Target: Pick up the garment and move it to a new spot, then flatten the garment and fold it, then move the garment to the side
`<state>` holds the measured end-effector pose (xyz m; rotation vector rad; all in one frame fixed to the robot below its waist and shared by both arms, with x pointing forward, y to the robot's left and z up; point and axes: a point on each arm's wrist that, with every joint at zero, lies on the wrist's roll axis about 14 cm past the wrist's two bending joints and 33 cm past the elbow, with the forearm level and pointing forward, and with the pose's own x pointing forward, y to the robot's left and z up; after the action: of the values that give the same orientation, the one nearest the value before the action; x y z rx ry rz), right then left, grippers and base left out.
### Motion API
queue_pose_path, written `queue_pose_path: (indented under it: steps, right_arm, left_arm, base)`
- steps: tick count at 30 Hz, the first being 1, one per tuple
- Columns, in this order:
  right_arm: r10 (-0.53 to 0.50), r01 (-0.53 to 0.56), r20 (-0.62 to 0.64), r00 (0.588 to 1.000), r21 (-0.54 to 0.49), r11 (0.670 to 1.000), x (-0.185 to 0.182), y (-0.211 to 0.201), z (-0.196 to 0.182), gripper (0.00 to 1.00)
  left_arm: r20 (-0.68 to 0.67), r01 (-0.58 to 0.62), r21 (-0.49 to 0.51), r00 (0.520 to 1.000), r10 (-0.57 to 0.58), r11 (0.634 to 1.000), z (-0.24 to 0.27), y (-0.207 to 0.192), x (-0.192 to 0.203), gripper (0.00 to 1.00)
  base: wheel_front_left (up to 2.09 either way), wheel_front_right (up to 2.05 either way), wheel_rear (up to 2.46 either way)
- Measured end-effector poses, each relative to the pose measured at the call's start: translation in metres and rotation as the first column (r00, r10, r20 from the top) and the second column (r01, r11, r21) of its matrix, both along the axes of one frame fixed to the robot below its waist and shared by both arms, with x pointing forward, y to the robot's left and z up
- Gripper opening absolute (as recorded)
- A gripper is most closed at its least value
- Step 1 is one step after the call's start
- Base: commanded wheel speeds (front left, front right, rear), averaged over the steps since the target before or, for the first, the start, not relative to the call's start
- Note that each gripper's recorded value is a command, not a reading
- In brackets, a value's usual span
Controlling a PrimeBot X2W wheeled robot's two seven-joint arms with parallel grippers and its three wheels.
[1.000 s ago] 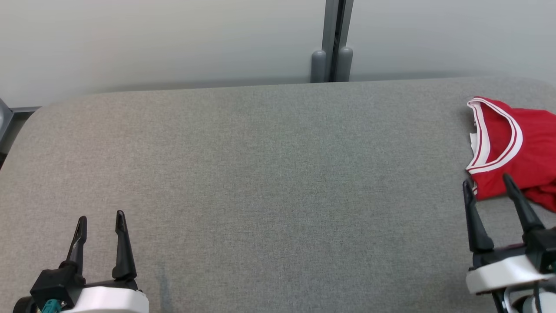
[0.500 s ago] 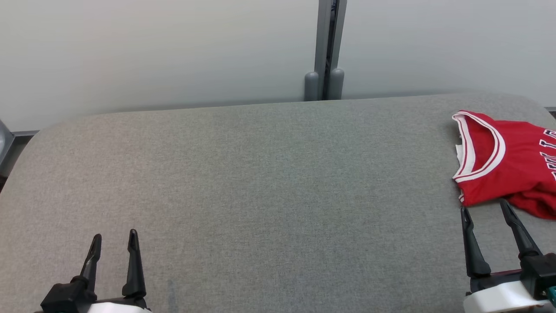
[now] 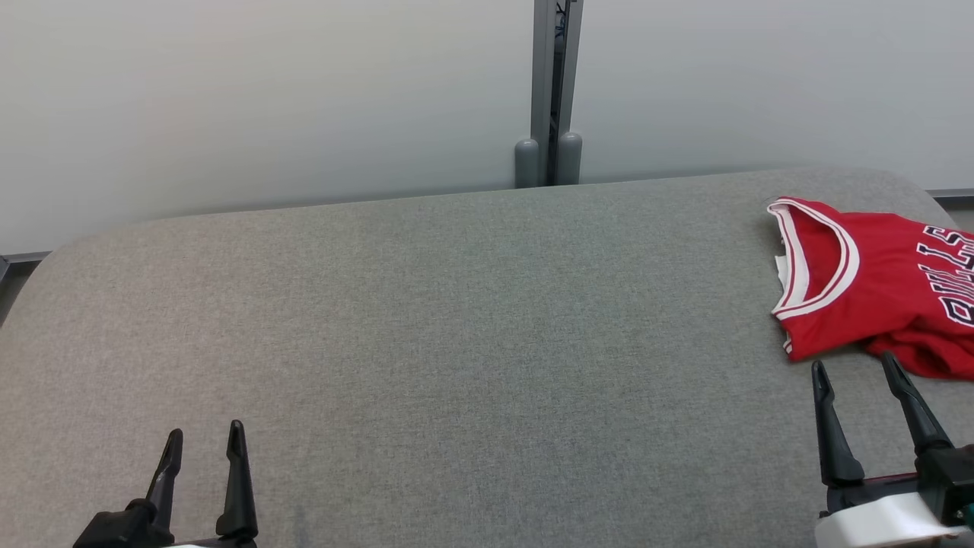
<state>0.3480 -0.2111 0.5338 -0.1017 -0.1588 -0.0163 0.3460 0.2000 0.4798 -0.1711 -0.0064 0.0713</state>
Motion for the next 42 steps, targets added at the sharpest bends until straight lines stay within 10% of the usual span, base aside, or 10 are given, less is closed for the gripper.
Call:
queue_pose_path:
  steps: [5, 6, 22, 42]
  right_arm:
    - [-0.01, 0.01, 0.0, 1.0, 0.0, 1.0, -0.001, -0.003, 0.0, 1.0]
    - [-0.01, 0.01, -0.001, 1.0, 0.0, 1.0, -0.001, -0.003, 0.0, 0.0]
    - [-0.026, 0.056, -0.128, 0.991, 0.241, 0.969, -0.006, -0.005, -0.038, 0.0]
    - [-0.006, 0.083, -0.13, 0.991, 0.596, 0.798, 0.004, -0.008, -0.039, 0.0]
  left_arm:
    - [-0.008, 0.017, -0.012, 1.0, -0.017, 1.0, -0.003, -0.004, -0.001, 1.0]
    - [-0.011, 0.021, -0.013, 1.0, -0.022, 1.0, -0.004, -0.005, -0.001, 0.0]
    - [-0.138, -0.038, -0.21, 0.99, 0.009, 0.977, -0.038, -0.005, -0.012, 0.0]
    - [-0.134, -0.087, -0.513, 0.991, 0.021, 0.854, -0.031, -0.002, 0.001, 0.0]
  base:
    - [0.0, 0.0, 0.0]
    - [0.0, 0.0, 0.0]
    - [0.0, 0.0, 0.0]
    - [0.0, 0.0, 0.0]
